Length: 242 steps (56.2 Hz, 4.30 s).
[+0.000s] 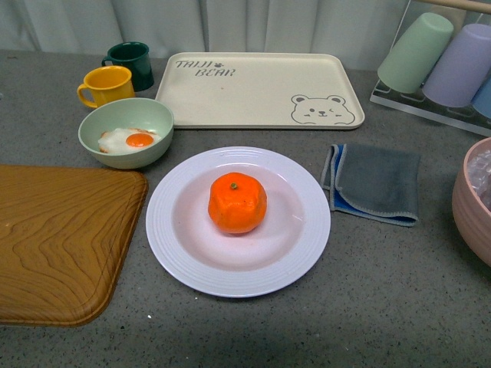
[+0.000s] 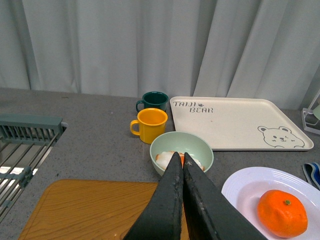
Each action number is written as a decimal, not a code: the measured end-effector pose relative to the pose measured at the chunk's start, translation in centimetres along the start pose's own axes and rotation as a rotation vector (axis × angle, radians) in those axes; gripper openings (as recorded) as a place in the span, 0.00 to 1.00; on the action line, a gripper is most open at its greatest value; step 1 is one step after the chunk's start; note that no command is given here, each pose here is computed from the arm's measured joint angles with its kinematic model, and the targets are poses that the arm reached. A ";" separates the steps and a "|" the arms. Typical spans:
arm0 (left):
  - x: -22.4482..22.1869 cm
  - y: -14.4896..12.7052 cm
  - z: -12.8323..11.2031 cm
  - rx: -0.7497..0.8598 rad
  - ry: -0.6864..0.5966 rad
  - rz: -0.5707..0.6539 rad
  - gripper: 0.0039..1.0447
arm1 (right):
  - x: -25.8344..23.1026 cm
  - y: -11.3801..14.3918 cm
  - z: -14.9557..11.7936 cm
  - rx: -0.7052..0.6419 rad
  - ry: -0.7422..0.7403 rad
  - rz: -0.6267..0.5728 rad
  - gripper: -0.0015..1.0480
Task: Place orange and plate with both arms
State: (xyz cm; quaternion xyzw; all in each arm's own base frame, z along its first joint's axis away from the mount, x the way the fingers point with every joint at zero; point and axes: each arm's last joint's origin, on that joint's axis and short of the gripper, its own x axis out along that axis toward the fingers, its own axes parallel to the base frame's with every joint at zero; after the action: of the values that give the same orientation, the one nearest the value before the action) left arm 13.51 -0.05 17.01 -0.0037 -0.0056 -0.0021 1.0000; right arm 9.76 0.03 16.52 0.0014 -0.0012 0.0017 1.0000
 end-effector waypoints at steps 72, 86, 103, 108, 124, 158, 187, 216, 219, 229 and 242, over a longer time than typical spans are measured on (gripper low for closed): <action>-3.8 0.0 0.0 0.000 -0.005 0.001 0.12 | 0.0 0.0 0.0 0.000 0.000 0.000 0.91; -3.8 0.0 0.1 0.000 -0.007 0.001 0.56 | 2.6 1.3 0.2 -0.100 0.184 0.097 0.91; -3.8 0.0 0.1 0.002 -0.007 0.001 0.94 | 10.5 5.7 -1.3 0.212 0.576 0.401 0.91; -3.8 0.0 0.1 0.003 -0.007 0.001 0.94 | 12.7 6.6 -2.7 0.333 0.725 0.444 0.91; -3.8 0.0 0.1 0.002 -0.007 0.001 0.94 | 18.2 7.3 -6.5 0.561 1.025 0.395 0.91; -3.8 0.0 0.1 0.003 -0.007 0.001 0.94 | 22.9 10.1 -11.7 0.744 1.225 0.381 0.91; -3.8 0.0 0.1 0.003 -0.007 0.001 0.94 | 25.1 10.8 -14.0 0.964 1.269 0.291 0.69; -3.8 0.0 0.1 0.003 -0.007 0.001 0.94 | 25.7 10.6 -13.7 0.967 1.300 0.298 0.04; -3.8 0.0 0.1 0.003 -0.007 0.001 0.94 | 25.7 10.6 -13.7 0.963 1.294 0.304 0.04; -3.8 0.0 0.1 0.003 -0.007 0.001 0.94 | 25.5 10.4 -13.7 0.948 1.219 0.349 0.04; -3.8 0.0 0.1 0.003 -0.007 0.001 0.94 | 26.1 9.3 -13.1 0.984 1.075 0.384 0.04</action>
State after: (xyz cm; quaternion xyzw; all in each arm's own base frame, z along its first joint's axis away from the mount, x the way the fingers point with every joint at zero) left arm 9.67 -0.02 17.02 -0.0024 -0.0091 -0.0014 1.0000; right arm 35.83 9.48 3.54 0.4466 0.4876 0.1770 0.7290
